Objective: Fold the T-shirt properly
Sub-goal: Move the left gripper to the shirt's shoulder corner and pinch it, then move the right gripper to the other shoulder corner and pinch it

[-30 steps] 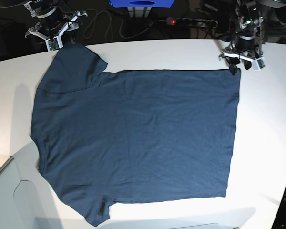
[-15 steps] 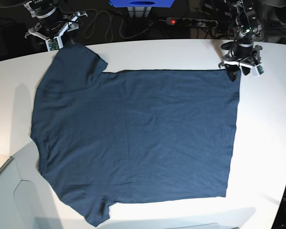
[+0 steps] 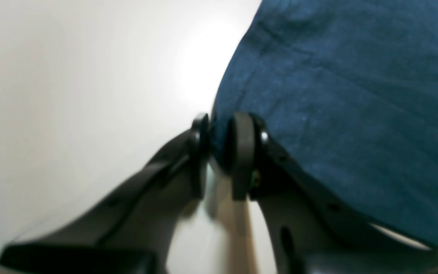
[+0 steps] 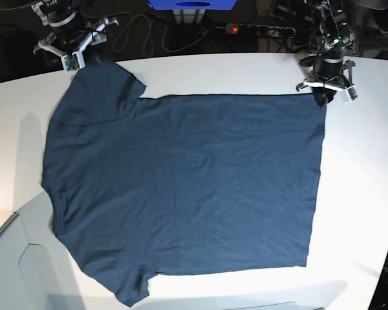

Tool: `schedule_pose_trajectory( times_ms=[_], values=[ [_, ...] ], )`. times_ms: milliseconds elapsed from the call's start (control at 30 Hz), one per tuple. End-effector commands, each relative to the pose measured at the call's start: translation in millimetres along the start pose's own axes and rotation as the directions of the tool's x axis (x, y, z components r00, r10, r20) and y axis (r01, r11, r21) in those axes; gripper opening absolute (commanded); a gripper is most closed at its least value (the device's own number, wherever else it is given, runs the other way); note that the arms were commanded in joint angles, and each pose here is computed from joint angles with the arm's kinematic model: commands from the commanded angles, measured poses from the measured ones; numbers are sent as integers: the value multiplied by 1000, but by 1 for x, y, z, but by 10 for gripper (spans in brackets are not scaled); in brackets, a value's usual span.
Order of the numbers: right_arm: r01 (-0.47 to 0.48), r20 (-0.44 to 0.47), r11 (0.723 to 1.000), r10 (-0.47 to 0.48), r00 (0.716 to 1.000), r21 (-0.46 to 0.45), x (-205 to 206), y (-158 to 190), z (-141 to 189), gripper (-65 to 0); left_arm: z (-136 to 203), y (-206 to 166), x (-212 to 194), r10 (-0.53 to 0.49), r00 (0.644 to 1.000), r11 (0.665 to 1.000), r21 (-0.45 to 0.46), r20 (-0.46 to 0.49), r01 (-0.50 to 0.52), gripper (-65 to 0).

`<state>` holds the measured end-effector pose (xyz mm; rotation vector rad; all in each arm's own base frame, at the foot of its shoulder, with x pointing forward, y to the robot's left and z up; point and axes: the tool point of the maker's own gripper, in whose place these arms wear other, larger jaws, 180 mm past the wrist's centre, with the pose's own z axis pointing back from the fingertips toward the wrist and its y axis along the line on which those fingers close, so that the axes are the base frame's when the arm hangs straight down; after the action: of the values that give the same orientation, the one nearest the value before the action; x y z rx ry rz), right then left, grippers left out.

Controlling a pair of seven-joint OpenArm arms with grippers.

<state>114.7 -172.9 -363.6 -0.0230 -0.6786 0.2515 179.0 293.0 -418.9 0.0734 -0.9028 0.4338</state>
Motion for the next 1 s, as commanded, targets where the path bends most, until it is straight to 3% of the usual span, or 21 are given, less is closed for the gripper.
schedule_pose_trajectory(
  times_ms=[0,100,300,633,967],
  values=[
    [-13,29,1000,13,999,-5,7,-3,3,-284,2,1,4,-9,1000,1000,-4,7,9,-559],
    [-14,56,1000,15,998,-12,17,-5,-1,-284,3,1,5,-9,1000,1000,-4,10,9,-650],
    [-5,63,998,9,998,-57,20,-23,-9,-284,3,3,4,-10,1000,1000,4,7,10,-650],
    [-2,-21,1000,1,1000,-24,-9,-28,-44,-284,3,2,2,-7,1000,1000,3,2,7,-650],
    [37,-49,999,-38,998,-29,-19,-32,-65,-284,4,1,3,-7,1000,1000,1,6,7,-650]
  ],
)
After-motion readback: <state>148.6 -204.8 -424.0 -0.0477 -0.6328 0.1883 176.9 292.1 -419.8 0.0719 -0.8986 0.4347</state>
